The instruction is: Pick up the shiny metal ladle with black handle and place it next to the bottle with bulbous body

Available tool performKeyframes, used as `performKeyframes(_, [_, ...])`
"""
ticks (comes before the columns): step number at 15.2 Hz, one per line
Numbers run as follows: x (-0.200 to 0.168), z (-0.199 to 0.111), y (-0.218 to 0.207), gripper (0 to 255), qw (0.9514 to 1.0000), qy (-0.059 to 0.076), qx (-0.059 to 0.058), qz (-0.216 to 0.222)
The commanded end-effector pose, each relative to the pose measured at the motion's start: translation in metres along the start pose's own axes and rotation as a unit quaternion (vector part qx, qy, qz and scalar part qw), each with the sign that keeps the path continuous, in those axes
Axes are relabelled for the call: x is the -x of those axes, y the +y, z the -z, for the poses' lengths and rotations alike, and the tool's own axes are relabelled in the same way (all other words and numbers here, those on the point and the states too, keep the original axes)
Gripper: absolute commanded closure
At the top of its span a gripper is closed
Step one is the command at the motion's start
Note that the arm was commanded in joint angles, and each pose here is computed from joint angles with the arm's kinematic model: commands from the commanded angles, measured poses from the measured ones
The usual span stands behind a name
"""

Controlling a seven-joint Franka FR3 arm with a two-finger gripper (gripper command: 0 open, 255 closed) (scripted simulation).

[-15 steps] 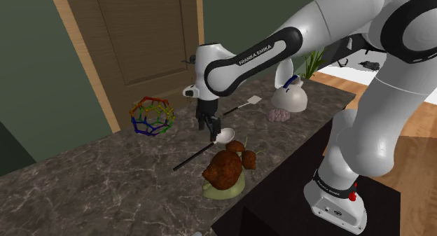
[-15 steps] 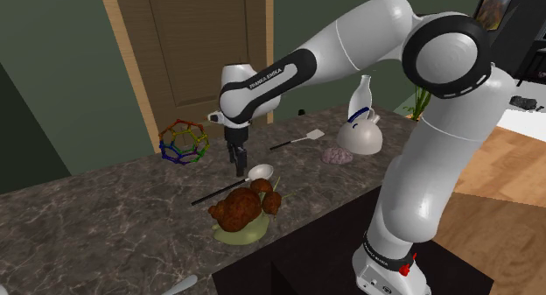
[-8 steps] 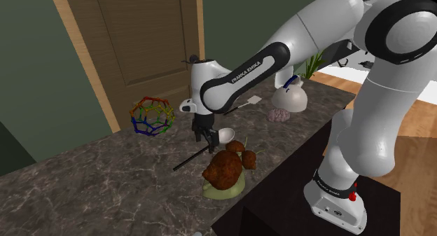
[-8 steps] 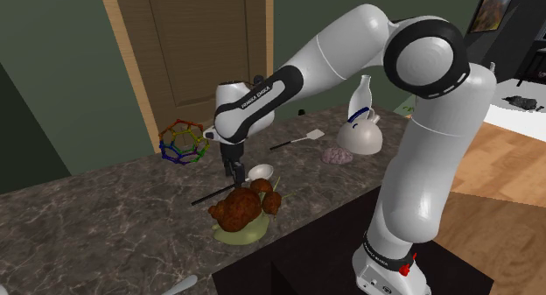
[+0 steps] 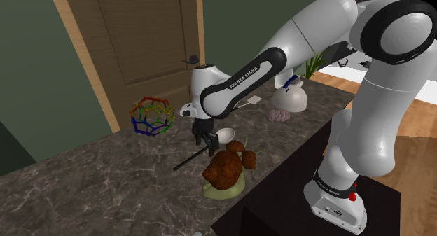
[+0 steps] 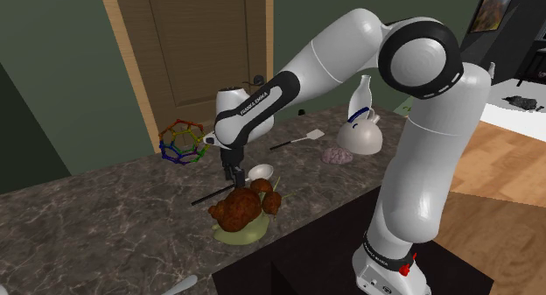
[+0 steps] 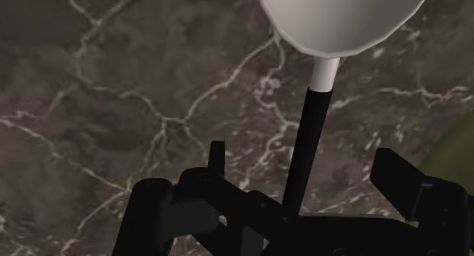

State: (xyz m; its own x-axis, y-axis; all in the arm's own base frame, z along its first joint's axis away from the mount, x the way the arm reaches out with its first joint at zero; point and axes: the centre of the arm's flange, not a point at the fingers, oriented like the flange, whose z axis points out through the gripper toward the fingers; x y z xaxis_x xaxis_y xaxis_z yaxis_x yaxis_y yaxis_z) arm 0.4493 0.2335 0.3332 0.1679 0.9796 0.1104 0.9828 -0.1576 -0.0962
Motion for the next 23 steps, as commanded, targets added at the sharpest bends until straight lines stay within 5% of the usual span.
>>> performKeyframes(1, [0.0,0.0,0.0,0,1.0,0.0,0.0,0.0])
performKeyframes(2, [0.0,0.0,0.0,0,1.0,0.0,0.0,0.0])
performKeyframes(3, [0.0,0.0,0.0,255,1.0,0.0,0.0,0.0])
performKeyframes(12, [0.0,0.0,0.0,255,1.0,0.0,0.0,0.0])
performKeyframes(23, [-0.006,0.057,-0.006,255,1.0,0.0,0.0,0.0])
